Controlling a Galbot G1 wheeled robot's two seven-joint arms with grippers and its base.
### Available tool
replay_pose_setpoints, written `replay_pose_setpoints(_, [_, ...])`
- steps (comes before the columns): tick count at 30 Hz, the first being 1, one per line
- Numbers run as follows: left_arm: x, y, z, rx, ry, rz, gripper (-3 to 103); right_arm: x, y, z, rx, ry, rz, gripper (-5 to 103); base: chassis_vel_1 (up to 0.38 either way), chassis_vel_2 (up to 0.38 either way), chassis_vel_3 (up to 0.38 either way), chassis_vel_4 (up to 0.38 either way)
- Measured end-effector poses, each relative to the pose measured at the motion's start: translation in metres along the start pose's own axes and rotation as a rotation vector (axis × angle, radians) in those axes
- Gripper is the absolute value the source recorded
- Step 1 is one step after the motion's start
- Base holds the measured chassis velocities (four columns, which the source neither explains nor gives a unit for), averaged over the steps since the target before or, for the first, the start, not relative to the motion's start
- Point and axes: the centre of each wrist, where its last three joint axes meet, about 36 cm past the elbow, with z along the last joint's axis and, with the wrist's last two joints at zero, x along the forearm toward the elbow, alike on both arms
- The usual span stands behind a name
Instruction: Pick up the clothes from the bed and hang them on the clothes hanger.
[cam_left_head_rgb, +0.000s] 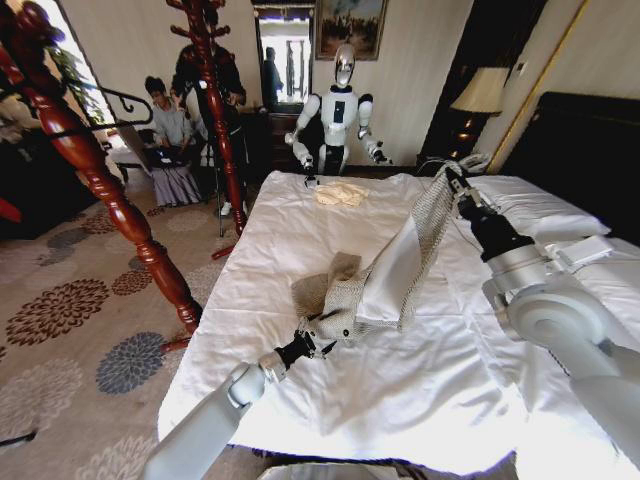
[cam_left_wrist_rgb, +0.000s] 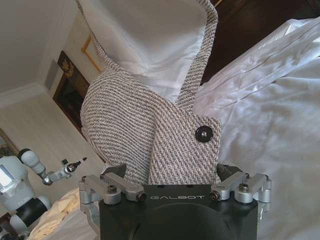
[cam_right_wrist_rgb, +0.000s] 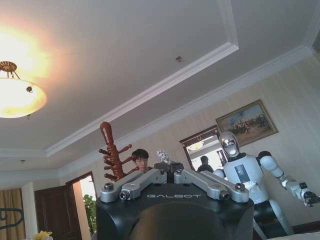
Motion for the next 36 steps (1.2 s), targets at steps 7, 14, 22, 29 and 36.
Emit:
replay_pose_setpoints(7, [-0.018, -0.017, -0.006, 0.021, -0.007, -0.037, 98, 0.001, 0.000, 0.001, -0.003, 0.000, 0.000, 1, 0.000, 0.000, 0.000, 0.000])
replay_pose_setpoints(14, [-0.015, -0.013, -0.013, 0.027, -0.034, -0.049, 84, 0.001, 0.000, 0.000, -0.001, -0.002, -0.001, 1, 0.000, 0.000, 0.000, 0.000])
replay_pose_setpoints(22, [-0.010, -0.012, -0.016, 0.033, -0.040, -0.055, 52, 0.001, 0.000, 0.001, 0.001, -0.005, -0.003, 1, 0.000, 0.000, 0.000, 0.000])
replay_pose_setpoints(29, [0.003, 0.000, -0.027, 0.047, -0.053, -0.103, 24, 0.001, -0.006, 0.002, 0.012, -0.005, 0.014, 1, 0.000, 0.000, 0.000, 0.000])
replay_pose_setpoints(36, [0.021, 0.022, -0.043, 0.096, -0.058, -0.184, 3, 0.001, -0.005, 0.002, 0.013, -0.010, 0.011, 1, 0.000, 0.000, 0.000, 0.000])
